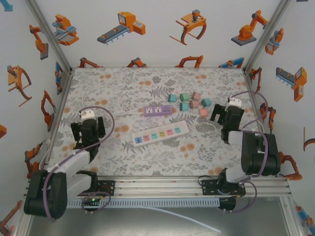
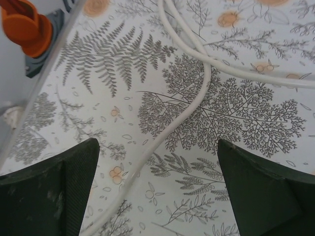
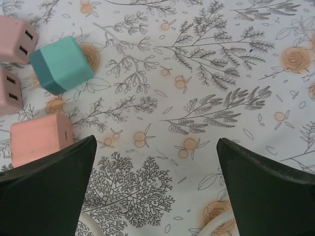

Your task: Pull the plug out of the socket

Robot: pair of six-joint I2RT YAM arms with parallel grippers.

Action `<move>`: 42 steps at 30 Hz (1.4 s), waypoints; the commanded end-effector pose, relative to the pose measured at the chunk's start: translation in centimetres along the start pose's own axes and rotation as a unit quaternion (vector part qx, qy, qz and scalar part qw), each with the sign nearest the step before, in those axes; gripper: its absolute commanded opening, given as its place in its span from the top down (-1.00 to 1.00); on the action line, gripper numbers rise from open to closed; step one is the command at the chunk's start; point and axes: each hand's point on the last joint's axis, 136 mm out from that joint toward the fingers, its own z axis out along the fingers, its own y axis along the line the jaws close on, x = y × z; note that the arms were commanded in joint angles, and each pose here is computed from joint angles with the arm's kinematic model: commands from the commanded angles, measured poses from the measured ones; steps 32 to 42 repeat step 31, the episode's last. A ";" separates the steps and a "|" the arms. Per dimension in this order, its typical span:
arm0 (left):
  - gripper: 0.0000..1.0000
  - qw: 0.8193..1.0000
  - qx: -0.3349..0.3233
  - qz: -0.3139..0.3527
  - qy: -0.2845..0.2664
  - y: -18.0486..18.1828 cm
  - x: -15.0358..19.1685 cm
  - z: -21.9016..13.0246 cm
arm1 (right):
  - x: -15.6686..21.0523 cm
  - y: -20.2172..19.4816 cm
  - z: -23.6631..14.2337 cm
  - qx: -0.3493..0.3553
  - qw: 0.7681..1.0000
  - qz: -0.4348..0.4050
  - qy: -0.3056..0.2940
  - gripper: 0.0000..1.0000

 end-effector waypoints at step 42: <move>-0.94 0.992 0.099 -0.060 -0.044 -3.9 -3.1 6.4 | -0.5 1.9 0.0 -0.042 0.998 -0.034 -0.029 -0.98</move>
